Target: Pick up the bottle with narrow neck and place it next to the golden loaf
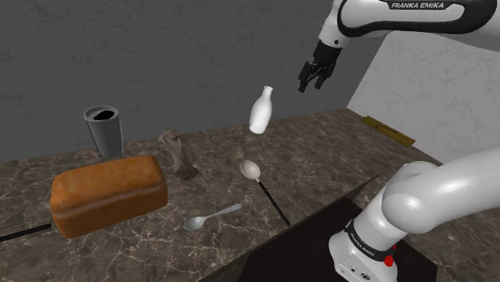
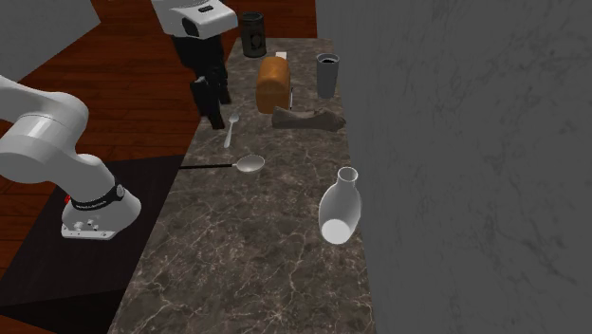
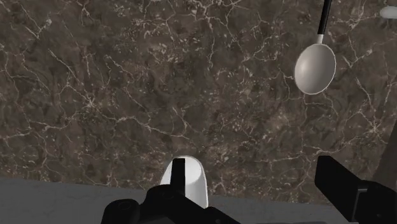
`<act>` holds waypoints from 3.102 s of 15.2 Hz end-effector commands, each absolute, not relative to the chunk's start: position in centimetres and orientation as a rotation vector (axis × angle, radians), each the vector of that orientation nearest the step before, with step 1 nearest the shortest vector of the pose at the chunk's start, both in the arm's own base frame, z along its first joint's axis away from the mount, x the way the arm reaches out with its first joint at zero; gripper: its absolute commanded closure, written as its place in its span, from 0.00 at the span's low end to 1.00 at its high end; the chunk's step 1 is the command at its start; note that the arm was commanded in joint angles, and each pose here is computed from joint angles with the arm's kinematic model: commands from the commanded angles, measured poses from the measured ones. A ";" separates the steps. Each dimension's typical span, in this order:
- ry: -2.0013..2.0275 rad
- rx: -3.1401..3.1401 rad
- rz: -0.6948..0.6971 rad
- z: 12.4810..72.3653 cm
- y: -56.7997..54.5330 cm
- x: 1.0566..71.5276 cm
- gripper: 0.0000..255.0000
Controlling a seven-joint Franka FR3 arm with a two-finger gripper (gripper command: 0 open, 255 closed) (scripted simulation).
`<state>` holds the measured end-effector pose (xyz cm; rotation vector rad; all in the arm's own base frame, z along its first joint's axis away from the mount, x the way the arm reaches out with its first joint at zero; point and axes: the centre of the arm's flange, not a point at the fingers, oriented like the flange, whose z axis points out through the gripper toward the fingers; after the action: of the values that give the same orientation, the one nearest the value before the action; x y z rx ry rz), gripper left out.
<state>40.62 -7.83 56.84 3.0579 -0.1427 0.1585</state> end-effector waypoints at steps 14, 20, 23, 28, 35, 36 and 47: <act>-0.121 3.101 0.220 49.3 -15.6 56.8 0.00; -0.113 3.117 0.243 46.6 -18.4 63.2 0.00; -0.113 3.117 0.243 45.1 -18.4 63.4 0.00; -0.113 3.117 0.243 42.7 -18.5 63.8 0.00; -0.113 3.117 0.243 42.7 -18.4 63.8 0.00; -0.113 3.117 0.243 42.7 -18.4 63.8 1.00; -0.113 3.117 0.243 43.7 -18.4 63.8 1.00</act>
<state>63.85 -18.39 43.26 3.1168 -0.1129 0.2424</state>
